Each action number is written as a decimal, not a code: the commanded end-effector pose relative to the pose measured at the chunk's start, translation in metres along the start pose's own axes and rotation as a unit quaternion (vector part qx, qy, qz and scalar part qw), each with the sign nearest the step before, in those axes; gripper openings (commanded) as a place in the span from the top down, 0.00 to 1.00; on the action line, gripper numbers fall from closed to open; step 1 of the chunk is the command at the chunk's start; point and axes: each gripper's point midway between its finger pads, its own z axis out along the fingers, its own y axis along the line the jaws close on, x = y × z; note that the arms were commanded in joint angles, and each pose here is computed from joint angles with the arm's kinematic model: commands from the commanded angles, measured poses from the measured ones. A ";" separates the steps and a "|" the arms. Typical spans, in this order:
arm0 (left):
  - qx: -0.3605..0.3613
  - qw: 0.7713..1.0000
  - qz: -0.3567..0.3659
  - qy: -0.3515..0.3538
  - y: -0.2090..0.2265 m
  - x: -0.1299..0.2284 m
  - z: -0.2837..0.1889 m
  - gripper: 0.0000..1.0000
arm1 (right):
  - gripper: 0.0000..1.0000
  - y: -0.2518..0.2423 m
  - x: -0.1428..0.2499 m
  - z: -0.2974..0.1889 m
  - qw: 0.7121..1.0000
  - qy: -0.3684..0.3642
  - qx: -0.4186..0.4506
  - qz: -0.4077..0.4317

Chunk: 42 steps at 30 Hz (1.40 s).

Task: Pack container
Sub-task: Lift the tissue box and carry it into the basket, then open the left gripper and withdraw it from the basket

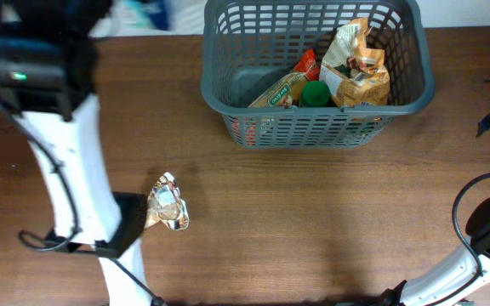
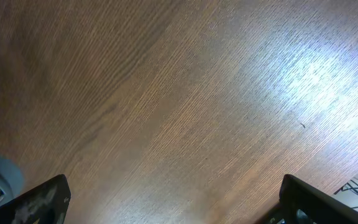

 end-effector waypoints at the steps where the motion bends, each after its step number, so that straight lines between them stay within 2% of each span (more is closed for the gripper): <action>1: 0.061 0.998 0.012 0.028 -0.047 0.025 0.039 0.98 | 0.01 -0.002 0.001 0.000 1.000 0.000 0.004 0.007; 3: 0.087 0.995 0.032 0.037 -0.072 0.036 0.055 0.98 | 0.01 -0.002 0.001 0.000 1.000 0.000 0.004 0.007; 8: 0.128 0.986 0.032 0.100 -0.112 0.093 0.101 0.98 | 0.01 -0.002 0.001 0.000 1.000 0.000 0.004 0.007; 13: 0.144 0.973 0.022 0.181 -0.126 0.170 0.143 0.98 | 0.01 -0.002 0.001 0.000 1.000 0.000 0.004 0.007; 18: 0.150 0.957 0.013 0.247 -0.130 0.231 0.162 0.97 | 0.01 -0.002 0.001 0.000 1.000 0.000 0.004 0.007; 20: 0.150 0.952 0.010 0.266 -0.130 0.249 0.167 0.86 | 0.01 -0.002 0.001 0.000 1.000 0.000 0.004 0.007; 21: 0.150 0.951 0.009 0.271 -0.130 0.254 0.168 0.74 | 0.01 -0.002 0.001 0.000 1.000 0.000 0.004 0.007; 23: 0.150 0.947 0.008 0.283 -0.130 0.265 0.171 0.62 | 0.01 -0.002 0.001 0.000 1.000 0.000 0.004 0.007; 26: 0.150 0.943 0.006 0.297 -0.130 0.277 0.173 0.35 | 0.01 -0.002 0.001 0.000 1.000 0.000 0.004 0.007; 28: 0.149 0.943 0.005 0.297 -0.129 0.277 0.173 0.32 | 0.01 -0.002 0.001 0.000 1.000 0.000 0.004 0.007; 31: 0.147 0.946 0.006 0.288 -0.126 0.272 0.174 0.13 | 0.01 -0.002 0.001 0.000 1.000 0.000 0.004 0.007; 32: 0.146 0.947 0.006 0.285 -0.125 0.269 0.174 0.13 | 0.01 -0.002 0.001 0.000 1.000 0.000 0.004 0.007; 34: 0.142 0.952 0.006 0.272 -0.120 0.257 0.173 0.05 | 0.01 -0.002 0.001 0.000 1.000 0.000 0.004 0.007; 37: 0.131 0.962 0.007 0.240 -0.106 0.224 0.163 0.00 | 0.01 -0.002 0.001 0.000 1.000 0.000 0.004 0.007; 42: 0.111 0.979 0.014 0.168 -0.085 0.141 0.117 0.01 | 0.01 -0.002 0.001 0.000 1.000 0.000 0.004 0.007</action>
